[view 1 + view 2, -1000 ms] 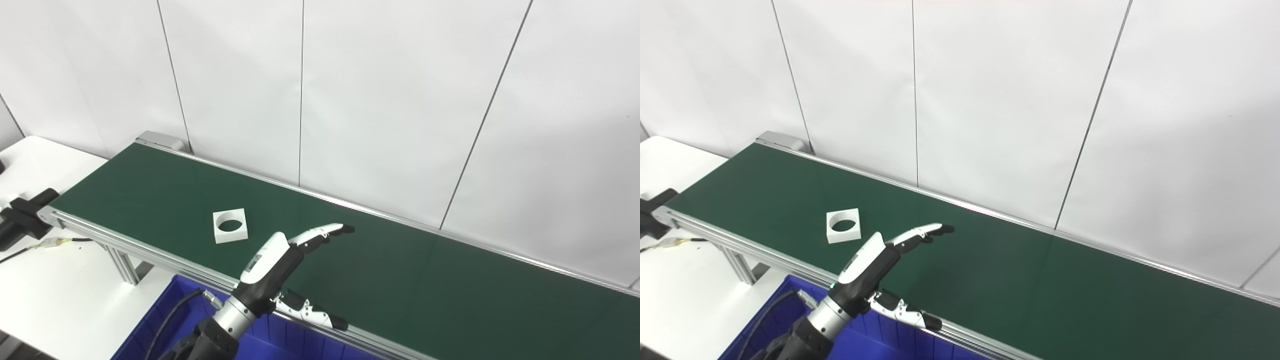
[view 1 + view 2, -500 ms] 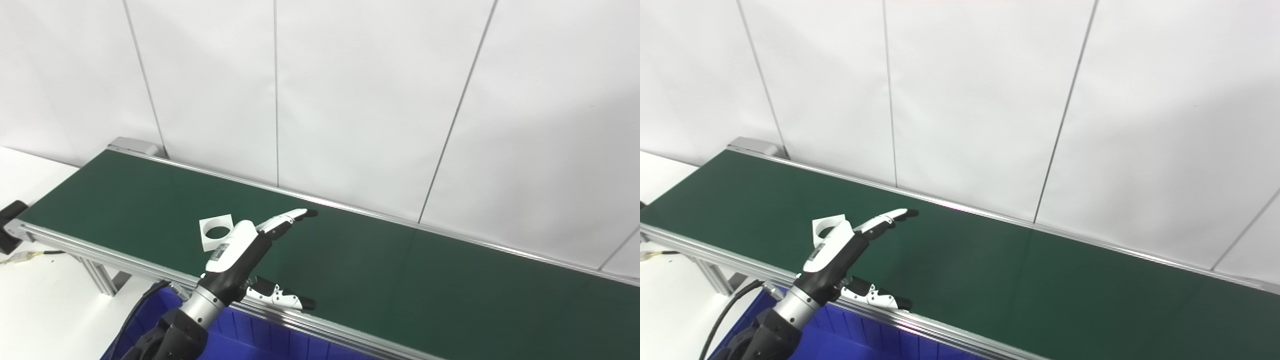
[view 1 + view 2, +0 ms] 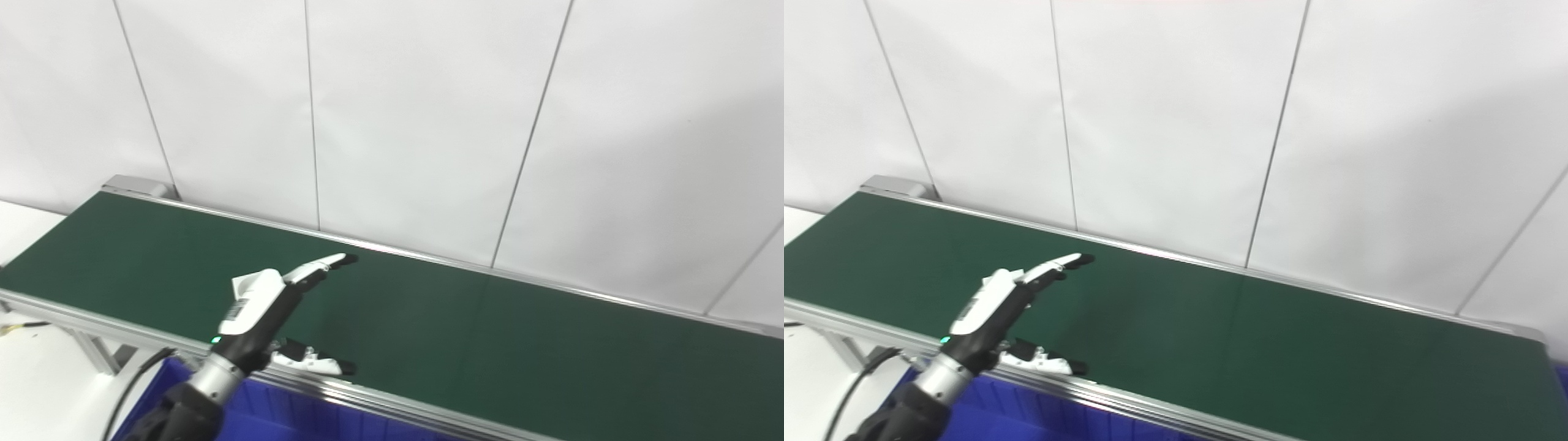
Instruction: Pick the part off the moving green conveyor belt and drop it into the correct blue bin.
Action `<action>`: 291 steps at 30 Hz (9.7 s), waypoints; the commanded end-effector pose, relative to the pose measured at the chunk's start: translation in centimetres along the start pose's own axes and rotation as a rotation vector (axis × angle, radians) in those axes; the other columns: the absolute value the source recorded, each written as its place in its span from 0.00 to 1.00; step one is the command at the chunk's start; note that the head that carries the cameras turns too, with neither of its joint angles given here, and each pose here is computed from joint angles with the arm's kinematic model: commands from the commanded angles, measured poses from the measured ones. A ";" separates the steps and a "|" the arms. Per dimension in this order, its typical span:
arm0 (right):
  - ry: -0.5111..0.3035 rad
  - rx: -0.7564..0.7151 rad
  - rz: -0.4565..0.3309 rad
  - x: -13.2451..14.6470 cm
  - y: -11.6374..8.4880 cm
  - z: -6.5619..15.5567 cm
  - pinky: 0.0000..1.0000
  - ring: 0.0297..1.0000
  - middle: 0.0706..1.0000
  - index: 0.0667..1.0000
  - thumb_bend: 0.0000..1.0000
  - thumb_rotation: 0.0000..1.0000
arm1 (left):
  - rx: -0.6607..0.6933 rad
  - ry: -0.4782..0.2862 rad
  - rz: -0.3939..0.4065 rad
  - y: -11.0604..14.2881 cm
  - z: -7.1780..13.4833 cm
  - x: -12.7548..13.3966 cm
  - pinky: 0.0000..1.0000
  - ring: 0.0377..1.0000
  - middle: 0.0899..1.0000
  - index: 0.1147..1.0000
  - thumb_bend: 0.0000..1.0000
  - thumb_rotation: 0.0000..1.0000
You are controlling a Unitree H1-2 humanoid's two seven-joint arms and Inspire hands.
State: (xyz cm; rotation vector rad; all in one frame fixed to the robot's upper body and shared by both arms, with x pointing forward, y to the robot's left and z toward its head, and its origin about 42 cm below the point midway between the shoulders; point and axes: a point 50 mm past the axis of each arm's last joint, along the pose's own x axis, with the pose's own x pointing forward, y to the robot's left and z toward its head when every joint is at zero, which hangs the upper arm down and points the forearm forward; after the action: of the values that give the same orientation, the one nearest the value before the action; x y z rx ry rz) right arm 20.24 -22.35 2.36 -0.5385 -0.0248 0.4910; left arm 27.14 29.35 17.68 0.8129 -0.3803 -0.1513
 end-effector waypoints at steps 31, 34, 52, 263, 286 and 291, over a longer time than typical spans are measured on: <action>-0.084 -0.016 -0.026 0.7 -0.9 0.9 0.66 0.75 0.79 0.84 0.97 0.24 | 0.171 0.207 -0.032 1.8 -1.7 5.9 0.77 0.87 0.93 0.95 0.87 0.24; -0.080 -0.018 -0.028 0.7 -0.8 0.9 0.66 0.75 0.79 0.84 0.97 0.24 | 0.174 0.219 -0.043 1.6 -1.9 6.5 0.79 0.88 0.95 0.96 0.87 0.22; -0.080 -0.011 -0.030 0.7 -0.6 1.2 0.66 0.76 0.79 0.84 0.97 0.25 | 0.331 0.292 -0.120 0.4 -3.3 9.6 0.97 0.97 0.98 0.97 0.91 0.27; -0.071 0.055 -0.147 1.5 -1.8 8.0 0.80 0.83 0.86 0.91 0.98 0.49 | 0.516 0.206 -1.029 -8.8 4.0 0.6 0.95 0.87 0.86 0.85 0.77 0.57; -0.042 0.023 -0.109 0.5 -2.1 7.1 0.80 0.83 0.86 0.90 0.97 0.49 | -0.339 0.116 -0.429 -8.0 0.4 -7.0 0.66 0.77 0.85 0.84 0.82 0.28; -0.028 0.002 -0.098 0.0 -2.0 6.9 0.79 0.83 0.86 0.92 0.98 0.51 | -0.380 0.111 -0.387 -9.2 0.7 -7.4 0.67 0.78 0.86 0.87 0.84 0.26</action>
State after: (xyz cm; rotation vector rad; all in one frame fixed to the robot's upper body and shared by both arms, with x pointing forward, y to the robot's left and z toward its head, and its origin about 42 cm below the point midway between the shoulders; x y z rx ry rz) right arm 19.99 -20.66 8.23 -0.5232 -0.0175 0.4060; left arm 20.02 24.82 8.65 0.5056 -0.0081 -0.5404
